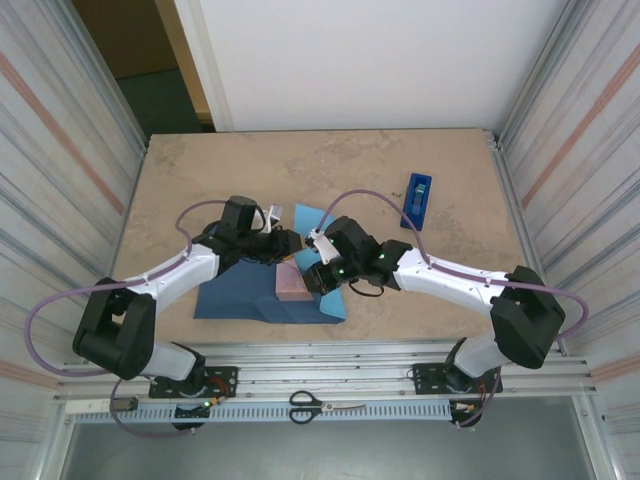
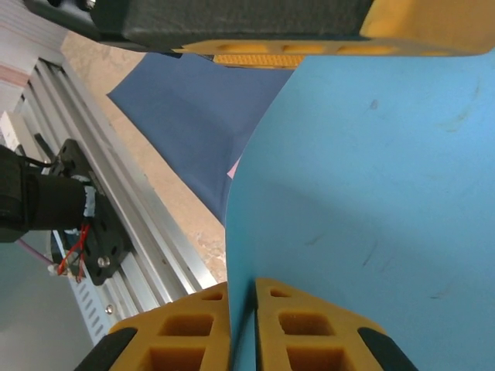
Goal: Wrap the gift box in paper
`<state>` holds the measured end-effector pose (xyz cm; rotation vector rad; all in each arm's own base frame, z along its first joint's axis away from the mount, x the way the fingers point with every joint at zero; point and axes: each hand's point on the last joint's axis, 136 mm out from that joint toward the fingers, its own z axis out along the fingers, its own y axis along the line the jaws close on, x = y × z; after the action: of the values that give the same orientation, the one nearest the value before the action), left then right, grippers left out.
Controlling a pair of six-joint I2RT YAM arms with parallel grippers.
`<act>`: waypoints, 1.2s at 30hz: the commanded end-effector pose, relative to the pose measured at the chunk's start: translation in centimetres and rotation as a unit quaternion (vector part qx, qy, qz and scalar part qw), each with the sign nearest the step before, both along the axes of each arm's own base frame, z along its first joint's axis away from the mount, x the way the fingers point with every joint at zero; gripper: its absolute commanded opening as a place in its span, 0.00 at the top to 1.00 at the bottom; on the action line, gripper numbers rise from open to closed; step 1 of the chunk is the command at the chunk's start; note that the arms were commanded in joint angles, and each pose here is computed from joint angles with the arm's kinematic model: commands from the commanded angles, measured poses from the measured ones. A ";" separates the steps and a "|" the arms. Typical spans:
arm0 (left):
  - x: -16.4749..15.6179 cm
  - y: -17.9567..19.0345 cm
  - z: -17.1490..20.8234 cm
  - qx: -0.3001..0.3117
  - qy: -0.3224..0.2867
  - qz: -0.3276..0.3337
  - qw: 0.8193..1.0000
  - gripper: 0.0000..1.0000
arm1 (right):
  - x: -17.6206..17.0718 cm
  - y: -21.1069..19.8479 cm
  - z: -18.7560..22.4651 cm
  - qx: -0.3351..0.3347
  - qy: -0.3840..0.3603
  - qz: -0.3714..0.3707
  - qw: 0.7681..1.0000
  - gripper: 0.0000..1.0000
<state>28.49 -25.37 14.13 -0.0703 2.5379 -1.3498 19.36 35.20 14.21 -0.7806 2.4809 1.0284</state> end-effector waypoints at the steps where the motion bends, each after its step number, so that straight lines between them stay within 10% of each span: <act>1: 0.3 0.2 0.2 0.021 -0.019 -0.007 1.000 0.88 | -0.1 0.8 1.5 0.022 0.014 0.006 1.000 0.75; 10: -0.1 1.3 -0.3 0.060 -0.037 -0.012 0.997 0.94 | 3.4 -2.9 4.8 0.098 0.022 -0.094 0.990 0.27; 21: -1.1 1.4 0.1 0.037 -0.051 -0.009 0.998 1.00 | 7.5 -9.7 -0.7 0.022 0.092 -0.290 0.952 0.21; 36: -3.3 3.9 -1.5 0.074 -0.052 0.010 0.996 1.00 | 7.7 -9.0 -3.5 0.014 0.167 -0.295 0.941 0.03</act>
<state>25.53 -22.33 13.25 0.0055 2.5226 -1.1757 26.98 25.50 10.51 0.1583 2.6778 0.9770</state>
